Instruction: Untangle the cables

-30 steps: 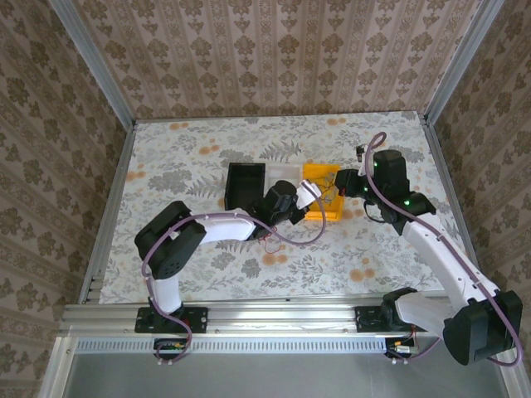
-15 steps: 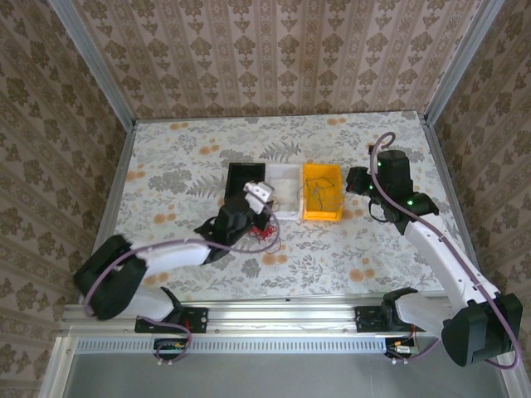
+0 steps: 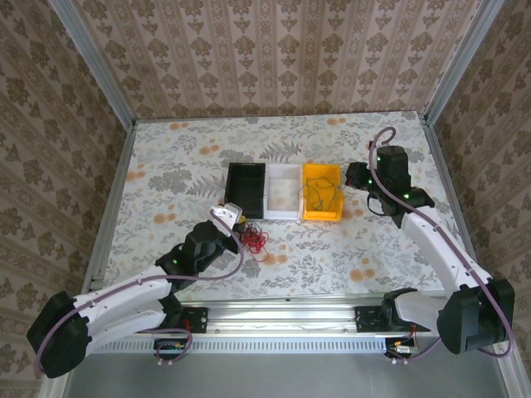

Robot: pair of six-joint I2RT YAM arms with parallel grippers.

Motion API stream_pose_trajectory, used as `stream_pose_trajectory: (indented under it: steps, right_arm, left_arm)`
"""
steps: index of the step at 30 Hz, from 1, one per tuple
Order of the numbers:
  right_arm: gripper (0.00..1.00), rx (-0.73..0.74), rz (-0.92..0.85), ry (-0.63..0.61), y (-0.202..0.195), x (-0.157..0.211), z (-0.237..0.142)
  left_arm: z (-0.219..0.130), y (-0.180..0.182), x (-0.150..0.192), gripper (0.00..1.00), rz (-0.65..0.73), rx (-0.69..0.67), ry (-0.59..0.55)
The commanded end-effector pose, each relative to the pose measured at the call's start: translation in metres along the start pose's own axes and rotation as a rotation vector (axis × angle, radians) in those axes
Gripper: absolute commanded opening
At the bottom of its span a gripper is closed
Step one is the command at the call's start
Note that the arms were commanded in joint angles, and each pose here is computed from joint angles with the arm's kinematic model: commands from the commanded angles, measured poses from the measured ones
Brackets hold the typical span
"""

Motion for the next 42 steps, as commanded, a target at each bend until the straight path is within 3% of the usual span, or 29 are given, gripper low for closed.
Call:
stream_pose_trajectory:
  steps: [1,5,10,11,13,14,17,28,42]
  right_arm:
    - [0.00,-0.111,-0.039,-0.008,0.019,-0.014,0.011]
    - [0.00,-0.136,-0.071,0.037,0.028,-0.013,0.031]
    - [0.02,-0.049,-0.065,0.094,0.016,-0.005,0.061]
    - [0.09,-0.052,-0.074,0.104,0.016,-0.005,0.065]
    - [0.38,-0.045,-0.073,0.148,0.017,-0.003,0.073]
    - [0.46,-0.052,-0.077,0.160,0.019,-0.003,0.075]
    - [0.55,-0.068,-0.109,0.191,0.028,0.003,0.077]
    - [0.45,-0.183,0.025,0.345,0.038,0.028,0.112]
    - [0.25,-0.176,0.105,0.440,0.035,0.042,0.146]
  left_arm:
    - [0.001,0.003,0.012,0.00,-0.036,-0.004,0.049]
    - [0.009,0.004,0.017,0.00,-0.022,-0.027,0.069]
    - [0.020,0.001,0.020,0.00,-0.015,-0.032,0.090]
    - [0.021,0.000,0.020,0.00,-0.016,-0.030,0.091]
    - [0.023,-0.001,0.020,0.00,-0.019,-0.030,0.088]
    - [0.024,-0.001,0.020,0.00,-0.018,-0.031,0.087]
    - [0.026,-0.003,0.020,0.00,-0.013,-0.024,0.089]
    - [0.031,-0.005,0.022,0.00,-0.002,-0.017,0.110]
    - [0.030,-0.005,0.023,0.00,0.018,-0.026,0.124]
Point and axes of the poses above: each hand's point on the last joint's axis, 136 mm out from that joint toward the fingers, its own z axis out along the fingers, its own y axis along the line the jaws close on, x = y × z, the point moved 8 cm from there along -z, back along the fingers, and after that the axes turned 14 degrees about -z, right-handed, at the moved point
